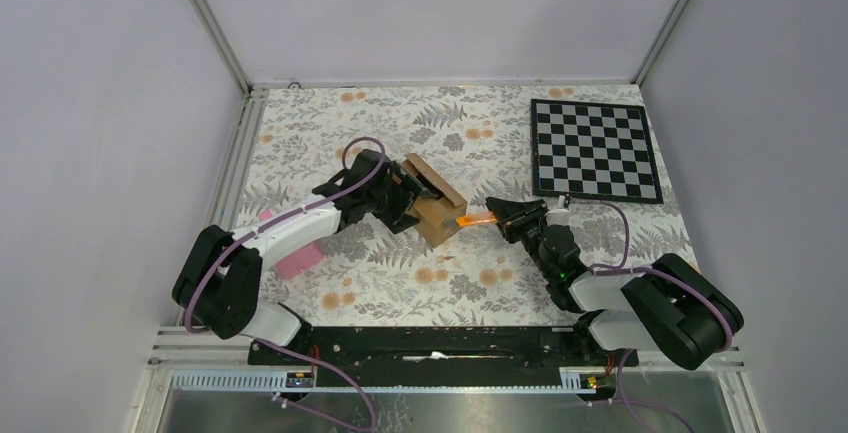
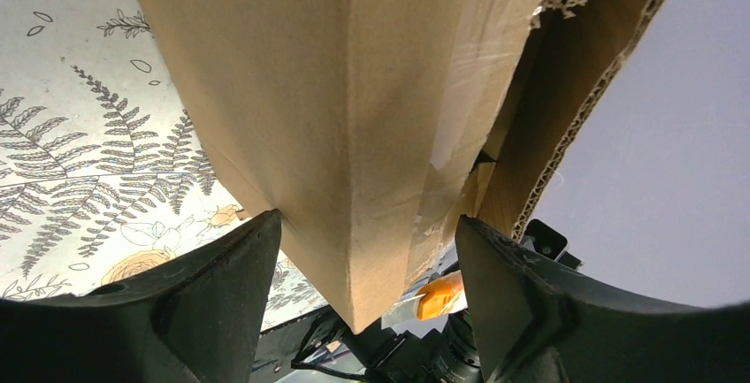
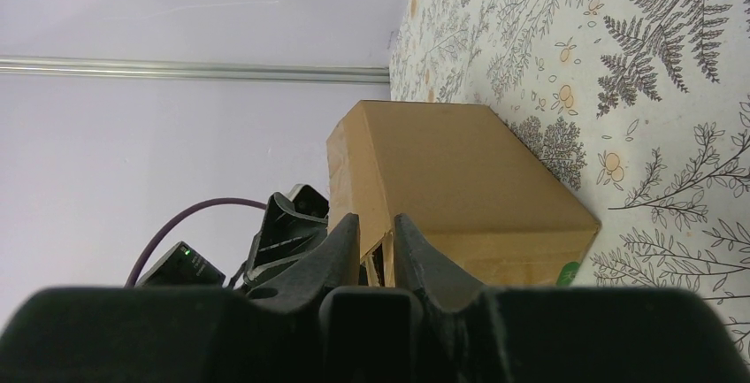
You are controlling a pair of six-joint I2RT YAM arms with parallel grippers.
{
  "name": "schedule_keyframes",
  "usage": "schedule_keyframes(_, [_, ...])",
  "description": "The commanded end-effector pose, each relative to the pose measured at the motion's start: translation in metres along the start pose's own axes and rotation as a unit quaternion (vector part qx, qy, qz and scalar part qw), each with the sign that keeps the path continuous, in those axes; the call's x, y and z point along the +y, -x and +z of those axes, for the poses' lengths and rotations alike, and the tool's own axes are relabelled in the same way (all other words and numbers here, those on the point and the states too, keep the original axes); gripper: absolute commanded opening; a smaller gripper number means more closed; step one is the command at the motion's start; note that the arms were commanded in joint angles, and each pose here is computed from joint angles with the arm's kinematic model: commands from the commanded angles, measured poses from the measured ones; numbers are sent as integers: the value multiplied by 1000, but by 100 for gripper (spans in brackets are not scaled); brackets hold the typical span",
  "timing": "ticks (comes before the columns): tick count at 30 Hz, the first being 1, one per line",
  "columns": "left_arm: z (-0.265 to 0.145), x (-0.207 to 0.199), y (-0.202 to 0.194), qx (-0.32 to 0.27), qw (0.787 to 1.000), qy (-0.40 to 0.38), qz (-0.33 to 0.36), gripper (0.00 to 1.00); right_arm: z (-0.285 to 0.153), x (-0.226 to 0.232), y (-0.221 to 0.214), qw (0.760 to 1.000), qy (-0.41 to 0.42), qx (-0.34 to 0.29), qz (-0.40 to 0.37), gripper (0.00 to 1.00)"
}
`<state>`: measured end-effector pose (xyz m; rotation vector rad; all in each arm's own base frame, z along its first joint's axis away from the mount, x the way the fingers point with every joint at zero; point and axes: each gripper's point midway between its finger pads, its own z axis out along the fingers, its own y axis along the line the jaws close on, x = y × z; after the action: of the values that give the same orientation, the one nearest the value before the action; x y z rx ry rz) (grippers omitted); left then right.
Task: Unpack the express box
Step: Cut the express box at the center of the board.
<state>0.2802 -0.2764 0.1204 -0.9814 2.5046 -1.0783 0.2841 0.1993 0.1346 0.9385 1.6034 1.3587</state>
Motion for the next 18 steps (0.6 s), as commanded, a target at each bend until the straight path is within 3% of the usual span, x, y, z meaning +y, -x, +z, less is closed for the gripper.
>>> schedule_keyframes(1, [2, -13, -2, 8, 1000, -19, -7, 74, 4, 19, 4, 999, 30, -17, 2, 0])
schedule_keyframes(9, [3, -17, 1, 3, 1000, -6, -6, 81, 5, 18, 3, 999, 28, -16, -9, 0])
schedule_keyframes(18, [-1, -12, 14, -32, 996, 85, 13, 83, 6, 19, 1, 998, 18, -15, -56, 0])
